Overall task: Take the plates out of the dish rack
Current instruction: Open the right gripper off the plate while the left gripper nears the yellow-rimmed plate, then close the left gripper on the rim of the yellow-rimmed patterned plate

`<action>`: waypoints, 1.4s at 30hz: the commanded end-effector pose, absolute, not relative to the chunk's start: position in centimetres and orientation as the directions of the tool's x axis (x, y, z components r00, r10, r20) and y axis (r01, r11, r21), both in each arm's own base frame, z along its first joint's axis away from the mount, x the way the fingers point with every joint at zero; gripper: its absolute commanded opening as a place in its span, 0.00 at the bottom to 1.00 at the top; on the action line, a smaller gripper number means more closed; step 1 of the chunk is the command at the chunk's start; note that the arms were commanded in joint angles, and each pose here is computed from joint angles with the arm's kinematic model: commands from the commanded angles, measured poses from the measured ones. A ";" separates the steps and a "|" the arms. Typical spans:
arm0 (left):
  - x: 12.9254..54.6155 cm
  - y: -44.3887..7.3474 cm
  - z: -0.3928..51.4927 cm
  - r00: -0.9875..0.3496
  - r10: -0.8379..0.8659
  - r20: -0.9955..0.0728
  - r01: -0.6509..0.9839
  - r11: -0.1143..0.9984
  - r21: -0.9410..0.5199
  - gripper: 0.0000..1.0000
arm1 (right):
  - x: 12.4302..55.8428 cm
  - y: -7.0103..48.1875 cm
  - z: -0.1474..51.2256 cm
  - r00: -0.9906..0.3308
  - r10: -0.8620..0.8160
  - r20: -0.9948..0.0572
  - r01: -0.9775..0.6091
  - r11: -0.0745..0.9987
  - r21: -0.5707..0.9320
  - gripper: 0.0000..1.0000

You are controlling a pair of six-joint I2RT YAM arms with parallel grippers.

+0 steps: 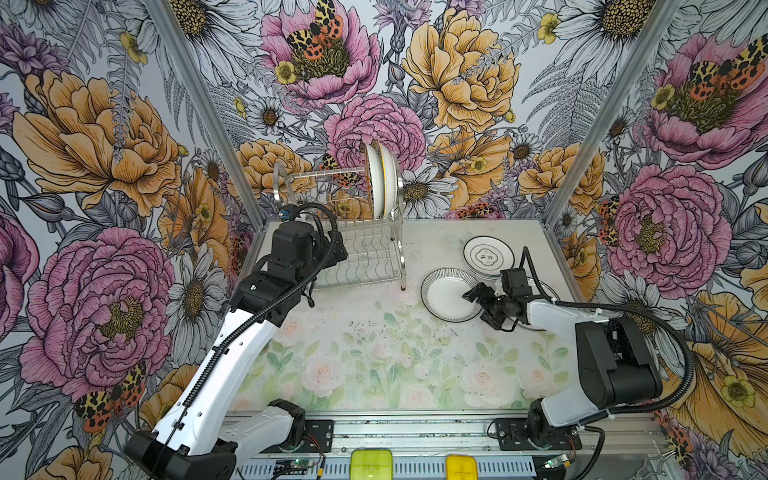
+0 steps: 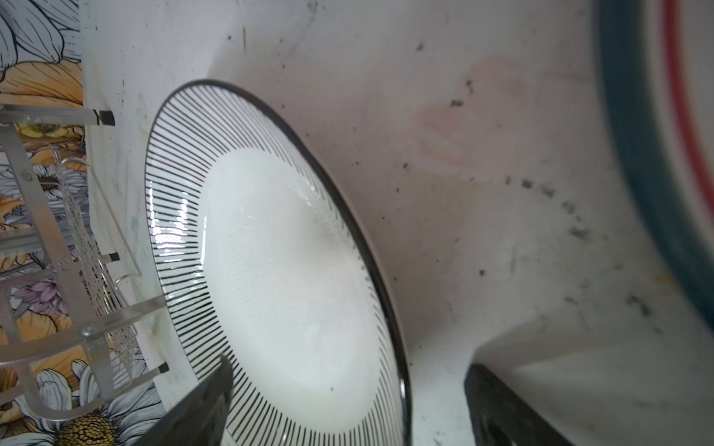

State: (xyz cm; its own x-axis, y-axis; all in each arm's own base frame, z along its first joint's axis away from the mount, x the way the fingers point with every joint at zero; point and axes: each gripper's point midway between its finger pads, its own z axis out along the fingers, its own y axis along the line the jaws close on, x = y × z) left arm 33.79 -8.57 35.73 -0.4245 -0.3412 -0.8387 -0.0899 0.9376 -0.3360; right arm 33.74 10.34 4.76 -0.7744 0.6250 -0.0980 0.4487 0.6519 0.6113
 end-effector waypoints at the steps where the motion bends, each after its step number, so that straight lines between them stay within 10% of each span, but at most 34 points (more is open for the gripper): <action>1: 33.8 -9.6 36.7 -0.435 -0.265 -0.861 -0.018 0.958 -0.286 0.99 | 31.9 9.8 4.5 -0.793 0.600 -0.106 0.451 0.695 0.561 0.99; 22: 37.3 -18.5 42.3 -0.331 -0.116 -0.936 0.400 0.882 -0.251 0.97 | 32.1 8.9 14.8 -0.775 0.556 -0.300 0.284 0.731 0.621 0.99; 42: 41.7 -19.1 43.9 -0.281 -0.085 -0.956 0.508 0.832 -0.224 0.73 | 33.0 7.5 16.1 -0.767 0.559 -0.316 0.258 0.719 0.646 0.99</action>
